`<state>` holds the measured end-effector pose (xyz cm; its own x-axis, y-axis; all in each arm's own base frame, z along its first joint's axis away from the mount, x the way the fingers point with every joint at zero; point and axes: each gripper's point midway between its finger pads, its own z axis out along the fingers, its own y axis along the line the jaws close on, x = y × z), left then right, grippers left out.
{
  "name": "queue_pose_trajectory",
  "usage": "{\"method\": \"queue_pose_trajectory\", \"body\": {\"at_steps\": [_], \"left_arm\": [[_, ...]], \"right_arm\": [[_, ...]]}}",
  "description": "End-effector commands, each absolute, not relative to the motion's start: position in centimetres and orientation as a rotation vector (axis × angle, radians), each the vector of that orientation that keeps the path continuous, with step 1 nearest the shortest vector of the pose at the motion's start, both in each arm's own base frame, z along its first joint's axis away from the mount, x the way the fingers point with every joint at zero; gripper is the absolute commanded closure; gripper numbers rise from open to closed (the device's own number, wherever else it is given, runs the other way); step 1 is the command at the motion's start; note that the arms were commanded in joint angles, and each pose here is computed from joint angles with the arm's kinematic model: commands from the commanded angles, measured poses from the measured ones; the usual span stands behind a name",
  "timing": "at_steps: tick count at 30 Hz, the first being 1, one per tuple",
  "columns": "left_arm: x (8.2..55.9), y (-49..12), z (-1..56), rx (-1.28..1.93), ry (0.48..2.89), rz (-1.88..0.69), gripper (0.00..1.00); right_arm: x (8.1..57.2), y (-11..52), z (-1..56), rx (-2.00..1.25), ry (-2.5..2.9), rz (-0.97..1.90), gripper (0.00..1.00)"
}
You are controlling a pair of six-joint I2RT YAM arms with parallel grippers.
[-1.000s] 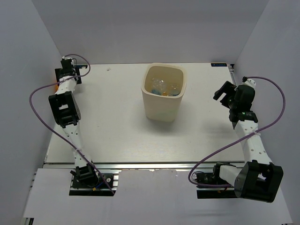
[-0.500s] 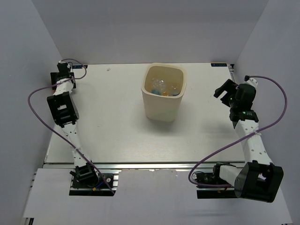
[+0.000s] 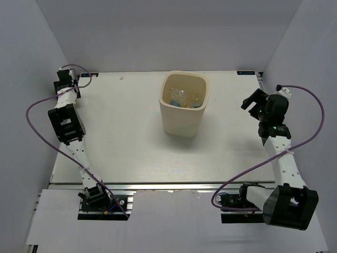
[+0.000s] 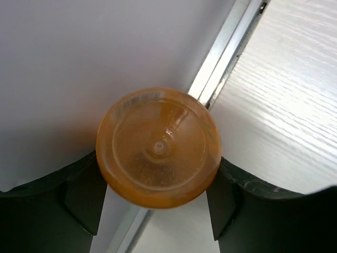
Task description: Put the plastic bottles in the bin
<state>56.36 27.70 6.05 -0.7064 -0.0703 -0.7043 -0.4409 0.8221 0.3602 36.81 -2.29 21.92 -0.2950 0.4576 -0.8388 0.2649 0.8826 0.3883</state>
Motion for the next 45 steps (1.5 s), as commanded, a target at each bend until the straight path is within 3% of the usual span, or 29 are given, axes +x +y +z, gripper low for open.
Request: {"method": "queue_pose_trajectory", "body": {"at_steps": [1, 6, 12, 16, 20, 25, 31, 36, 39, 45], "left_arm": [[57.6, 23.2, 14.4, -0.398, 2.144, 0.385, 0.97], [57.7, 16.1, 24.8, -0.299, 1.956, 0.12, 1.0], [56.0, 1.4, 33.7, -0.049, 1.806, -0.192, 1.0], [50.4, -12.4, 40.8, 0.24, 1.649, -0.535, 1.0], [43.8, -20.0, 45.3, 0.391, 1.471, -0.79, 1.0], [38.2, -27.9, 46.1, 0.552, 1.379, -0.949, 1.0], [38.4, -33.7, 42.9, 0.605, 1.454, -1.025, 1.0], [39.8, -35.9, 40.2, 0.636, 1.563, -0.978, 0.8], [39.8, -36.2, 39.0, 0.652, 1.592, -0.956, 0.02], [40.3, -35.5, 41.2, 0.619, 1.58, -0.898, 0.02]], "right_arm": [[36.8, -2.9, 24.6, 0.51, 1.8, 0.183, 0.11], [36.0, -2.9, 24.0, 0.496, 1.801, 0.173, 0.11], [35.1, -3.0, 23.8, 0.476, 1.799, 0.151, 0.11], [34.6, -3.1, 23.2, 0.474, 1.814, 0.136, 0.11], [34.2, -2.9, 22.6, 0.463, 1.829, 0.138, 0.11], [34.1, -2.5, 22.4, 0.442, 1.837, 0.159, 0.1], [34.0, -2.2, 22.7, 0.422, 1.831, 0.171, 0.11], [33.7, -2.5, 23.1, 0.422, 1.826, 0.146, 0.11], [33.6, -2.6, 23.4, 0.42, 1.816, 0.143, 0.11], [33.6, -2.5, 23.3, 0.418, 1.822, 0.147, 0.11]]}}
